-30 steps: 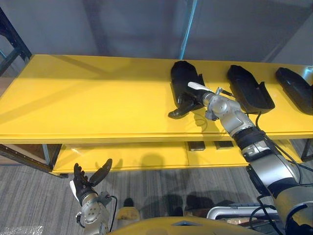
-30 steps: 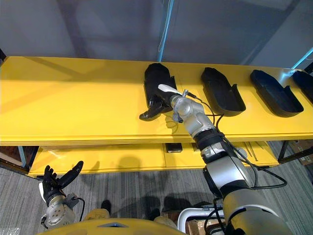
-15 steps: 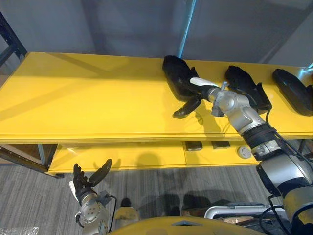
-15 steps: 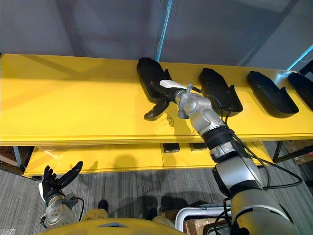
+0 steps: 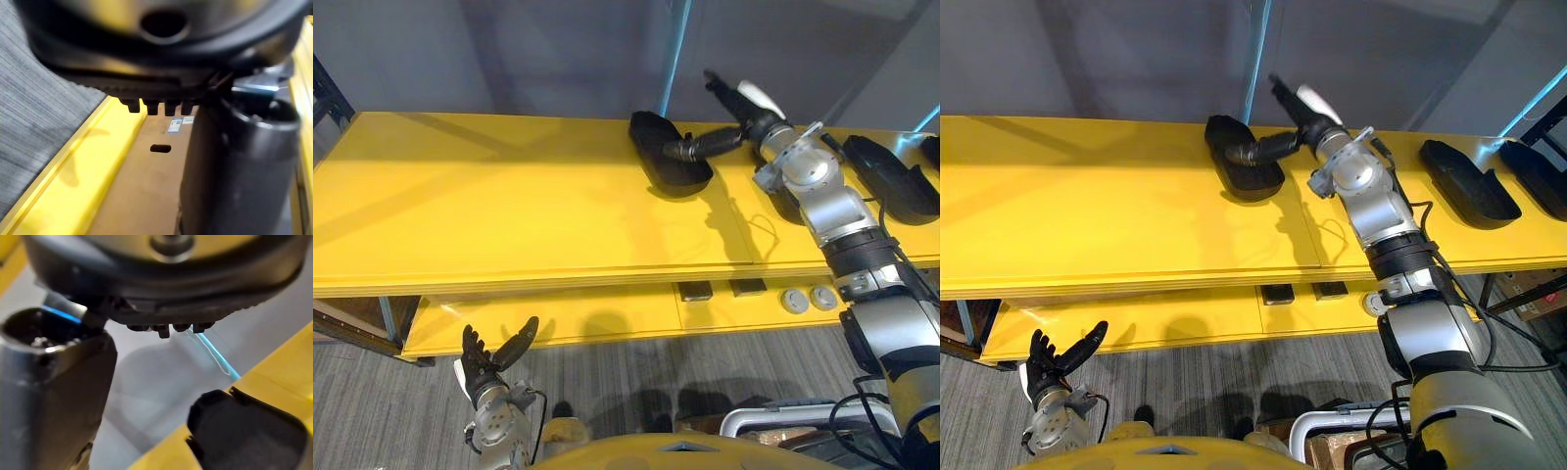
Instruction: Walk over and take three plastic housings, then place them on the shelf
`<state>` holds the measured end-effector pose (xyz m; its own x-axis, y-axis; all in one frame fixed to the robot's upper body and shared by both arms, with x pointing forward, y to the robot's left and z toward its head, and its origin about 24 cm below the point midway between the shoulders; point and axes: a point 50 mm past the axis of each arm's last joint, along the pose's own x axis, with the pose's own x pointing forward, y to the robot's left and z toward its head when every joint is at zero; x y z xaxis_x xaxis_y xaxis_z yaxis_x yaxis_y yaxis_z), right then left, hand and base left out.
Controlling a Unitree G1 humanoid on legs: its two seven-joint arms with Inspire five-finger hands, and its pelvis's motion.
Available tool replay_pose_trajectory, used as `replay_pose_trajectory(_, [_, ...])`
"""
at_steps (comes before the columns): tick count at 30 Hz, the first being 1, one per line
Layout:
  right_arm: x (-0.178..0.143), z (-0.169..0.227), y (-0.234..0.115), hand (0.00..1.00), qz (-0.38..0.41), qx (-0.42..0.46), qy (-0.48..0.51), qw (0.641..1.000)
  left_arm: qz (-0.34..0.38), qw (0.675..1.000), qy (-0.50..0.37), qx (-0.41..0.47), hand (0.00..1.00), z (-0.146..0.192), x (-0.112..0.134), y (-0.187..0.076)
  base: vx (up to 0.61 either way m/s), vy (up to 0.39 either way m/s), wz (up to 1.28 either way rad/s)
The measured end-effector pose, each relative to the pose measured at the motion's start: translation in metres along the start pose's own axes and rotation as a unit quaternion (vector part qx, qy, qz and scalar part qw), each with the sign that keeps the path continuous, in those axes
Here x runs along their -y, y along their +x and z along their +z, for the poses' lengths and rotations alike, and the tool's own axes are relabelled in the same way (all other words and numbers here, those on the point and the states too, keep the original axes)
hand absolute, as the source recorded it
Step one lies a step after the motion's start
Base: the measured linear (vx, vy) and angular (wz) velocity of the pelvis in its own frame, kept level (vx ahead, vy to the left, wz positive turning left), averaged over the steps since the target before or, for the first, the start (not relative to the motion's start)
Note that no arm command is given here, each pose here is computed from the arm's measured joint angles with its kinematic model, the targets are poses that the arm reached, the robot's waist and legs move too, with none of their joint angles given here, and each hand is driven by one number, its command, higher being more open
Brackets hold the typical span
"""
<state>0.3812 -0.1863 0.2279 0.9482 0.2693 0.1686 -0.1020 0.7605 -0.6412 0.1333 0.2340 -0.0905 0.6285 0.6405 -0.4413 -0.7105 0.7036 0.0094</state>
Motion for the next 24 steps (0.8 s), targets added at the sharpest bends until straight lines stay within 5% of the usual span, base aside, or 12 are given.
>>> replay_pose_trajectory(7, [0.026, 0.032, -0.015, 1.00, -0.033, 0.061, 0.101, 0.992, 0.004, 1.000, -0.001, -0.012, 1.00, -0.002, -0.004, 0.001, 0.00, 0.000, -0.01])
replay_pose_trajectory(24, [0.000, -0.045, -0.026, 1.00, -0.088, -0.083, 0.220, 0.968, -0.026, 0.999, 0.015, -0.029, 1.00, -0.009, -0.002, -0.004, 0.00, 0.000, 0.00])
